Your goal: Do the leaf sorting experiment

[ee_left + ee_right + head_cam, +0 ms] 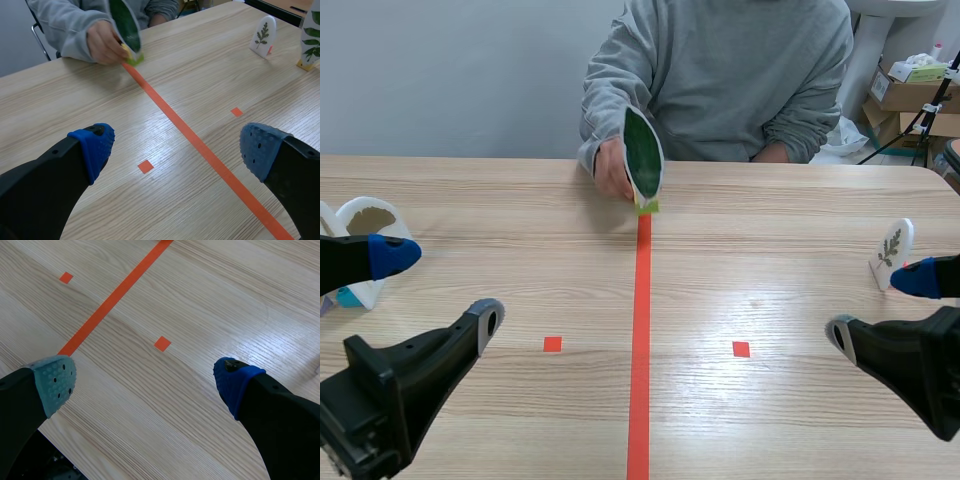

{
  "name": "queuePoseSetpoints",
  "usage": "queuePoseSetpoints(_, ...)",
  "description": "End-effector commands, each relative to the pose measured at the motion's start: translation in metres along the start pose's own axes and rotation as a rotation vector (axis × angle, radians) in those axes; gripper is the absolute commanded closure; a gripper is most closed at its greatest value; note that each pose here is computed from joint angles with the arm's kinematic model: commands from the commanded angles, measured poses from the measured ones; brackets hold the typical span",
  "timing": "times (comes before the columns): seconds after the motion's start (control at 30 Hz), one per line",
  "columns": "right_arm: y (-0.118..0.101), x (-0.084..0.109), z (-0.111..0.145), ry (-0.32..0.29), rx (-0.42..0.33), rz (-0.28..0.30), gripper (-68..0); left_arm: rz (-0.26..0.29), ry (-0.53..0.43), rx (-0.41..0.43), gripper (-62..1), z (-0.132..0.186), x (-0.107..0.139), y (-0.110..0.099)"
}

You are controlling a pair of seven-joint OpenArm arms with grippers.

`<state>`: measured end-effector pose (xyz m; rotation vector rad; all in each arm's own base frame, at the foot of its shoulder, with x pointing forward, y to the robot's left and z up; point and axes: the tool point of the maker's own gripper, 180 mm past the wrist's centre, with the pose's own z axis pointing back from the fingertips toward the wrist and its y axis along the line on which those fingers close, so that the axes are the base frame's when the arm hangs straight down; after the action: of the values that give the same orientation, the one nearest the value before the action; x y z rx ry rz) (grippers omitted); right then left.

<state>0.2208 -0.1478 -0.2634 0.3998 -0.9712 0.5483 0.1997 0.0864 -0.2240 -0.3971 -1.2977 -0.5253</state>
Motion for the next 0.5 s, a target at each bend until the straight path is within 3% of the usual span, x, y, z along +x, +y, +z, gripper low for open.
queuePoseSetpoints(0.0, -0.0021, 0.0113, 0.002, -0.035, 0.003, 0.024, -56.0, 0.008, -0.023, -0.003, -53.6, -0.0002, 0.005, -0.0008)
queuePoseSetpoints(0.1, -0.0019, 0.0167, 0.0022, -0.065, 0.004, 0.024, -56.0, 0.008, -0.023, -0.003, -53.6, -0.0002, 0.005, -0.0008)
queuePoseSetpoints(0.47, -0.0021, 0.0163, 0.0022, -0.063, 0.003, 0.026, -56.0, 0.009, -0.024, -0.004, -53.6, -0.0002, 0.005, -0.0011)
